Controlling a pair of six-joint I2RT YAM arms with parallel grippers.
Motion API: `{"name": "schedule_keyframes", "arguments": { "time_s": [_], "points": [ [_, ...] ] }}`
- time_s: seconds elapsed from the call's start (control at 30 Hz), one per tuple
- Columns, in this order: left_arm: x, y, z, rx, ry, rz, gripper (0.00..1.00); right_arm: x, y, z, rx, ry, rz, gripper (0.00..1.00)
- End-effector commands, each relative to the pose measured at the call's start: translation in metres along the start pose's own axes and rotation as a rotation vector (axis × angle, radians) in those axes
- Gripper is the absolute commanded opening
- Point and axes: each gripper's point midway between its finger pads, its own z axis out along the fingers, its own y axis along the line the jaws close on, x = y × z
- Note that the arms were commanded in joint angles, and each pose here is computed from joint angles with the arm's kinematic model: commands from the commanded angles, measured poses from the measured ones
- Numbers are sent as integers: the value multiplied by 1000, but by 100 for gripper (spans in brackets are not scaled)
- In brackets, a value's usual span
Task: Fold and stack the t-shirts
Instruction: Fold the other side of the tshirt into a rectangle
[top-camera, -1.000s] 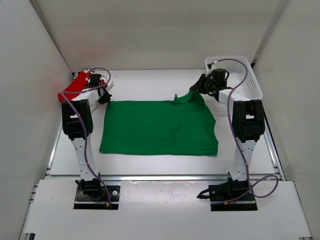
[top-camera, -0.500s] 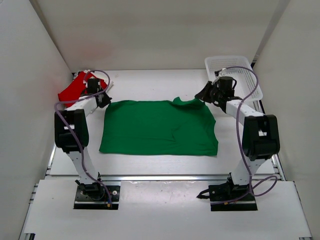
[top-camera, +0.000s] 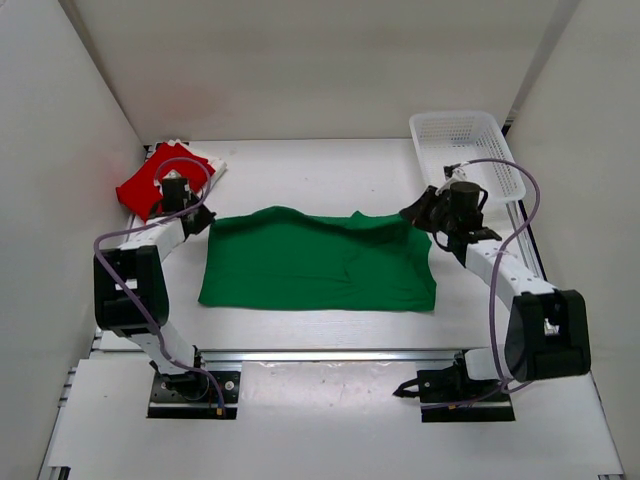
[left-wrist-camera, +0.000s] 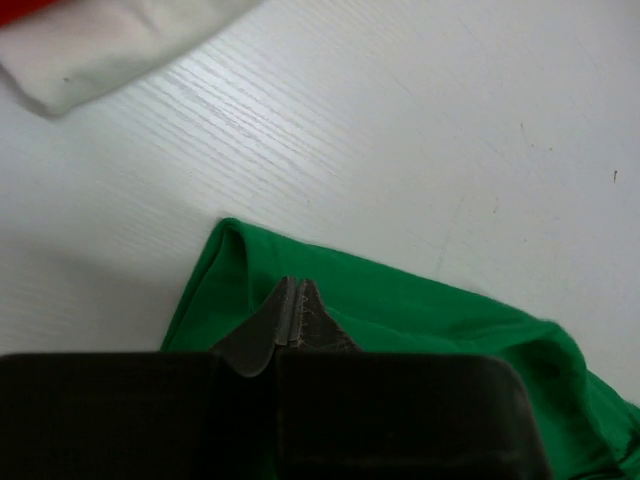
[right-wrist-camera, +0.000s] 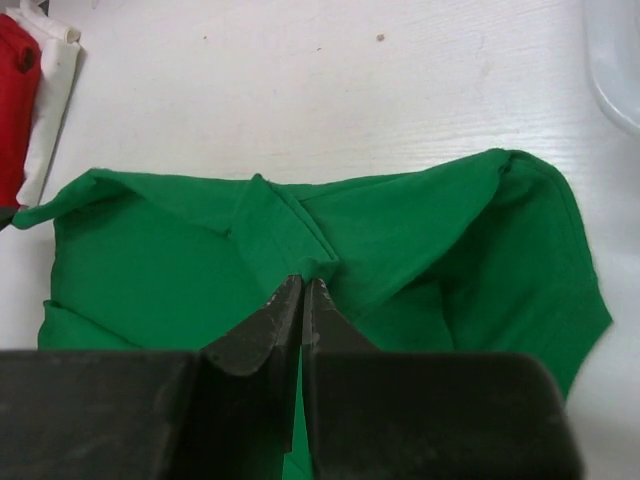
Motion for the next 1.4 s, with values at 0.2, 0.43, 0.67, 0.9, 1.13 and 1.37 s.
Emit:
{"name": "schedule_keyframes", "arguments": {
  "time_s": [0.2,0.43,0.67,0.9,1.13,1.37],
  "points": [
    [-22,5,-24,35,-62,-3,0,-1,-9,-35,43,-91,4,0],
    [-12,17,-26,-20,-32,58,0,18,-14,-56,63,-99,21,0],
    [27,39,-25,-75,64,67,0,68,-41,-72,86,-63,121,0],
    [38,60,-43,-39,37,-93,18,106,-69,-85,128,-38,186,0],
    [4,49,-79,66,-161,-213,39,81,-66,-97,194,-154,100,43],
    [58,-58,-88,270,-97,31,37,70,1,-68,38,-65,-89,0]
  ]
}}
